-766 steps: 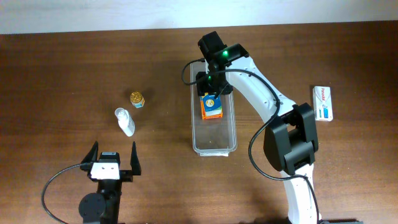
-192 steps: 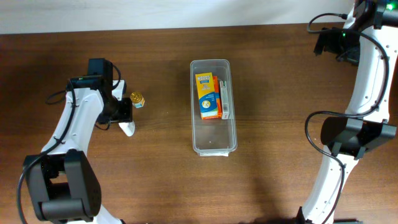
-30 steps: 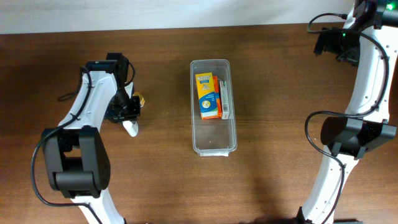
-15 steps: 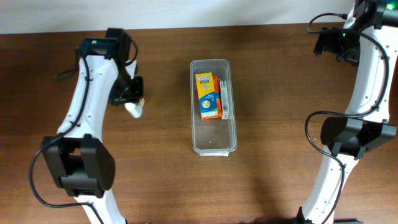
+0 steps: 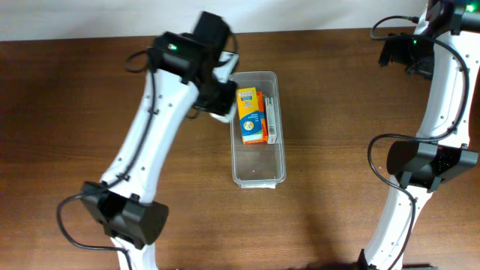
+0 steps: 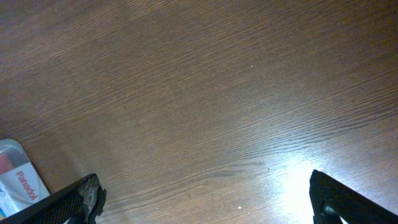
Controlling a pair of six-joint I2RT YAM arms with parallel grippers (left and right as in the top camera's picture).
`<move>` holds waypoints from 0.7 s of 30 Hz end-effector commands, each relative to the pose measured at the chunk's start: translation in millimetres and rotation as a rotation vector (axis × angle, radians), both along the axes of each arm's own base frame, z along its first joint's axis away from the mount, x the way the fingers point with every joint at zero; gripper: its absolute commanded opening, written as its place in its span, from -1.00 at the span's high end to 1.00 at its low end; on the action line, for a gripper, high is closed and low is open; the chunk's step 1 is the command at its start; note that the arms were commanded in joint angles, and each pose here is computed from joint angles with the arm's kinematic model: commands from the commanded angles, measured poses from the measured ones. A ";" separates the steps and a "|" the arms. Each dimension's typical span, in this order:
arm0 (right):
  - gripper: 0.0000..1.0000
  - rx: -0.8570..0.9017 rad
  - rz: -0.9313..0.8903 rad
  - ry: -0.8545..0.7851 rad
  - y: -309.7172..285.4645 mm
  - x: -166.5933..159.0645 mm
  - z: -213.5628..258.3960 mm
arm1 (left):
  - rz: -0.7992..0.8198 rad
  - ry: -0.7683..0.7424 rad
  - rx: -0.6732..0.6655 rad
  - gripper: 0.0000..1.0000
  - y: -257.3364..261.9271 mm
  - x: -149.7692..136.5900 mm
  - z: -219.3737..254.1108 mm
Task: Pack container
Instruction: 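Lift the pump bottle and carry it over the container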
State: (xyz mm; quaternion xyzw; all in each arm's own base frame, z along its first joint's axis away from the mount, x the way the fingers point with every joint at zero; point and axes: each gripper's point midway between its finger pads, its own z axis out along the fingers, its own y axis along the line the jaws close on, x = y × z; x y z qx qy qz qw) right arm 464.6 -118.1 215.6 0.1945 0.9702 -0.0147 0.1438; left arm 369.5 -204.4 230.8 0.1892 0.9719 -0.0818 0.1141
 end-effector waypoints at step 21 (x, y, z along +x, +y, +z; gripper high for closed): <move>-0.97 0.005 0.001 -0.001 1.6 -2.1 2.5 | -0.015 0.183 0.039 0.60 -80.4 -51.3 -49.2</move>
